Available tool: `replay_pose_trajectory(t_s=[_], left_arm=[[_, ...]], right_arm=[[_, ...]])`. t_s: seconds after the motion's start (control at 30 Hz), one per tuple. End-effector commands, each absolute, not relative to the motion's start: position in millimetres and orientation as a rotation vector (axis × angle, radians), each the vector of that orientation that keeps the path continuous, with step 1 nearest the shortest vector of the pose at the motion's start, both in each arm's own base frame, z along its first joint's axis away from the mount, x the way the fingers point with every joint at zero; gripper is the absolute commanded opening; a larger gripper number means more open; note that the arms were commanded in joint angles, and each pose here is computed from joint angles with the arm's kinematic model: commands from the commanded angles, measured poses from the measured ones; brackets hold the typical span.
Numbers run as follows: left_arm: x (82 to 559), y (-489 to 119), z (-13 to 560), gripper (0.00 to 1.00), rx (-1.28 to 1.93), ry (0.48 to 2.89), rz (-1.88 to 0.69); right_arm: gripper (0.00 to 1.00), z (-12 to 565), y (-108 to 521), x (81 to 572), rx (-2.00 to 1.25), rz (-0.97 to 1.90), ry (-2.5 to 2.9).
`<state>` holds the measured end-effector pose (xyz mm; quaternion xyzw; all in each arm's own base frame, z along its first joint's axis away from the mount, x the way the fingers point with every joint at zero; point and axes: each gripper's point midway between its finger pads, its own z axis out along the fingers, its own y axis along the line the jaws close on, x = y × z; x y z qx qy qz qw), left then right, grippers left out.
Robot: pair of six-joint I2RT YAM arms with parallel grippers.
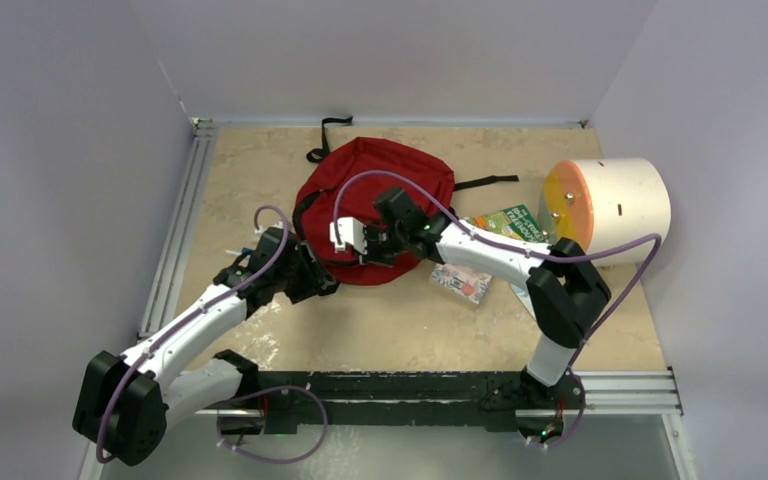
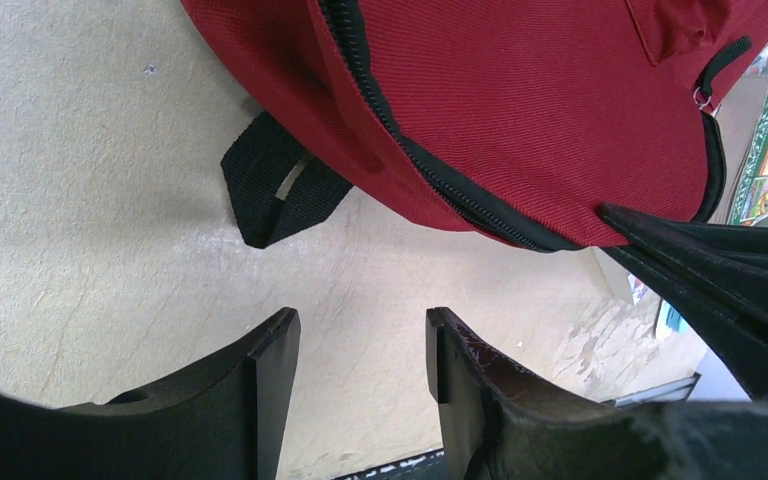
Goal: Pack the student bag
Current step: Adjust the student bag at the center of the board.
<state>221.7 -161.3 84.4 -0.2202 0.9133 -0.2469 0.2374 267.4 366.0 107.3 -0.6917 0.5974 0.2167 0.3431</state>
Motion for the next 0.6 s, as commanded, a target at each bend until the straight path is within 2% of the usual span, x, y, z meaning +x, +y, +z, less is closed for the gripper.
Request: replay_pose_trajectory(t_s=[0.0,0.27,0.57], left_arm=[[233,-166,102,0.5,-0.603,2.437,-0.74],[252,-173,138,0.6,-0.634,2.314,-0.873],[280,-167,158,0.62,-0.643,2.221,-0.886]], right_arm=[[0.0,157,389,262,-1.666,0.696,1.48],[0.0,194,402,252,-1.482,0.969,1.465],[0.0,203,402,271,-1.217,1.174,1.595]])
